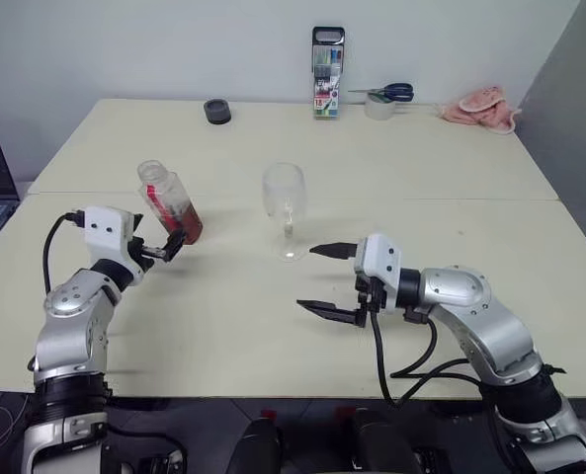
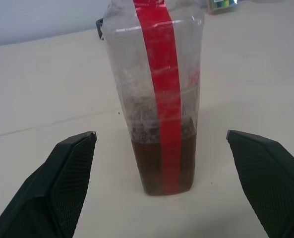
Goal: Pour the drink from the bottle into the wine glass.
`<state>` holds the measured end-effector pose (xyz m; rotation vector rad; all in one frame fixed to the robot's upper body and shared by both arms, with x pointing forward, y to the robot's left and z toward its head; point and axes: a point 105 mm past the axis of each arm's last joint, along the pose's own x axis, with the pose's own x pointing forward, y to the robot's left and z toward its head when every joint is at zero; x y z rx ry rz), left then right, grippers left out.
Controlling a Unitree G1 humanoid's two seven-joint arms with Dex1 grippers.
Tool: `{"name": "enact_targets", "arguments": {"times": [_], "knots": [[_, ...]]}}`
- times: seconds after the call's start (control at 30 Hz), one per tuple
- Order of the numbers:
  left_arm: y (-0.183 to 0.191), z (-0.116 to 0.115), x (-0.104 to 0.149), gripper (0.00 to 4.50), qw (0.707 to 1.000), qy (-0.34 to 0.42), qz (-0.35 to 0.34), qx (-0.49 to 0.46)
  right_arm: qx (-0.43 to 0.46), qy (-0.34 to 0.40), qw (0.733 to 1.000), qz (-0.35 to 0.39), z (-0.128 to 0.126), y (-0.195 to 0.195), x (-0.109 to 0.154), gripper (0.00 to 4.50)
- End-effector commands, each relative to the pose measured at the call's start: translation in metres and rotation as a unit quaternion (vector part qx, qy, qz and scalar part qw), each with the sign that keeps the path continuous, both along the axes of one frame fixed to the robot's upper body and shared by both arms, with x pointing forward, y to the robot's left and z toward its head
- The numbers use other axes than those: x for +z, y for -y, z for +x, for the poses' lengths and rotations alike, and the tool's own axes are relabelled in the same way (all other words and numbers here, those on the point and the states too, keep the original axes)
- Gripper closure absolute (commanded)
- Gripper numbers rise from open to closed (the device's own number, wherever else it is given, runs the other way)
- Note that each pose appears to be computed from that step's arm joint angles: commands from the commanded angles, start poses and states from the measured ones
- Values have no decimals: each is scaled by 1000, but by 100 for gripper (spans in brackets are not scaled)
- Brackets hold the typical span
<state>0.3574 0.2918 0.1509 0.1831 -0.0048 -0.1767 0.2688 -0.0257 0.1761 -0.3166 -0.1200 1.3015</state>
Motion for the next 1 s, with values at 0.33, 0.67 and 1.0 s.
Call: {"name": "enact_targets", "arguments": {"times": [0.33, 0.67, 1.0], "knots": [[-3, 19, 16, 0, 999, 18, 20, -17, 35, 22, 998, 43, -9, -4, 34, 2], [-1, 31, 17, 0, 999, 24, 14, -28, 37, 28, 998, 44, -9, -6, 37, 2], [3, 37, 13, 188, 999, 27, 7, -38, 24, 43, 998, 47, -5, -7, 38, 0]]}}
